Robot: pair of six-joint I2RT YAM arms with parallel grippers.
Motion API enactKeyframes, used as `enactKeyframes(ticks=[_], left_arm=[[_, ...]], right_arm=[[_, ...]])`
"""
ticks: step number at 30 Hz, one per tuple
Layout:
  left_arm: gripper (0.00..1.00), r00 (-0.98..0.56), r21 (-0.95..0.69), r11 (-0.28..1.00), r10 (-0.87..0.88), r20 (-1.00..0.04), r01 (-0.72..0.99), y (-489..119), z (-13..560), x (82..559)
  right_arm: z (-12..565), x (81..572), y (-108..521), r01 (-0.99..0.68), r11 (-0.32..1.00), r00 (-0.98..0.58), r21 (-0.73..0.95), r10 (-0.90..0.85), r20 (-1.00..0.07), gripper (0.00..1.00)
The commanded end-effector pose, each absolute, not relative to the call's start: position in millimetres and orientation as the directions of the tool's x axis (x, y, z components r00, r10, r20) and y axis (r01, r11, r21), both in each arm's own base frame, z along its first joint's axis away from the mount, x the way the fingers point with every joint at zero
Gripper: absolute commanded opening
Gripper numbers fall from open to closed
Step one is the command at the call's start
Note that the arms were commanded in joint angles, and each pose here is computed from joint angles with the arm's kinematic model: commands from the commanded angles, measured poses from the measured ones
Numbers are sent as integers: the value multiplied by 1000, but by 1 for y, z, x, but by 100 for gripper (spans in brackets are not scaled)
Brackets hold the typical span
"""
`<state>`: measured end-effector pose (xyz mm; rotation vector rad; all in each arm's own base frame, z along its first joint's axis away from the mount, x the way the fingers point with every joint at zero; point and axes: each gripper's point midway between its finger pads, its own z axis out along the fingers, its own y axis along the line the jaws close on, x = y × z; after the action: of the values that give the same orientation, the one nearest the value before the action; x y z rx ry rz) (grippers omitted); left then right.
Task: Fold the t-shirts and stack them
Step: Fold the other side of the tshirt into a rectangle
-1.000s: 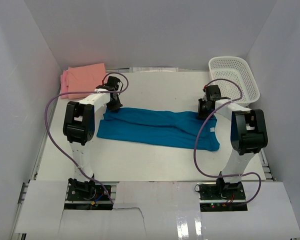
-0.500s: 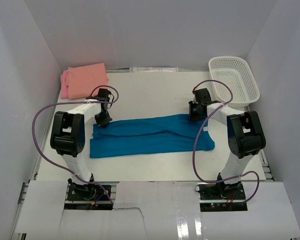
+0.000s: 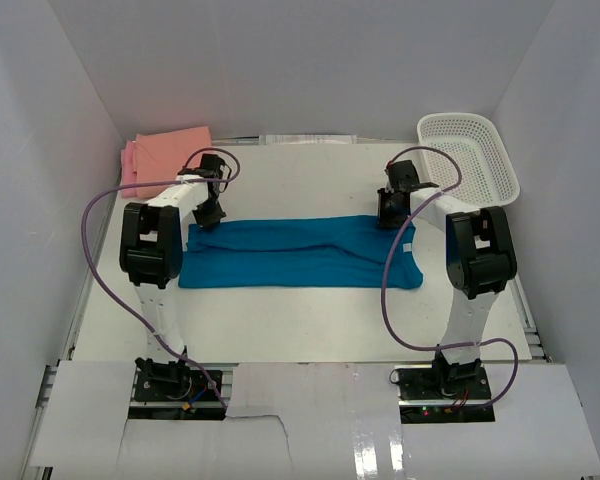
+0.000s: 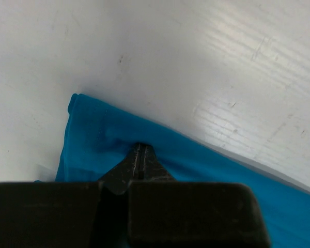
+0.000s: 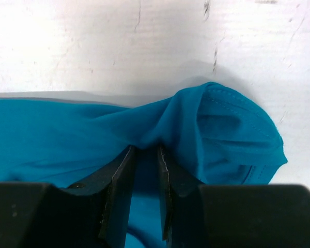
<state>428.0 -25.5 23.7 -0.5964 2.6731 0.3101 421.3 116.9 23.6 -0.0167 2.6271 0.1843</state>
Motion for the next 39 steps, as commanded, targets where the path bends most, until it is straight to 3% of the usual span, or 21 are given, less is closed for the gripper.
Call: enactKeyframes(ticks=[1,13,19,20,23,25,29,32,39], left_arm=[[0,-830,163,871,-364,-422,-464,-16,20,432],[0,-817,177,854,-380,-433,-490,-3,25,426],[0,-797,140,862,-374,-474,-488,-6,48,441],[3,-786,135,859,-375,-492,-494,-6,57,445],[52,-754,118,855,-372,-541,-506,-6,83,454],[72,-720,91,853,-371,-586,-514,-7,107,460],[73,-657,59,858,-344,-671,-510,-16,156,464],[74,-620,26,905,-270,-737,-425,-58,197,467],[74,-714,-102,987,-162,-681,-127,-182,185,470]], right_arm=[[4,417,96,5,998,-909,67,32,-416,30],[6,432,66,74,996,-903,52,89,-420,30],[38,451,70,56,995,-865,83,90,-494,30],[47,455,72,51,995,-857,90,90,-507,30],[72,467,74,46,994,-836,98,91,-541,31],[85,468,75,40,994,-826,99,89,-557,31],[110,461,85,-9,991,-800,137,75,-596,31],[130,451,106,-89,982,-762,169,42,-646,33],[115,412,168,-301,899,-814,318,-69,-577,41]])
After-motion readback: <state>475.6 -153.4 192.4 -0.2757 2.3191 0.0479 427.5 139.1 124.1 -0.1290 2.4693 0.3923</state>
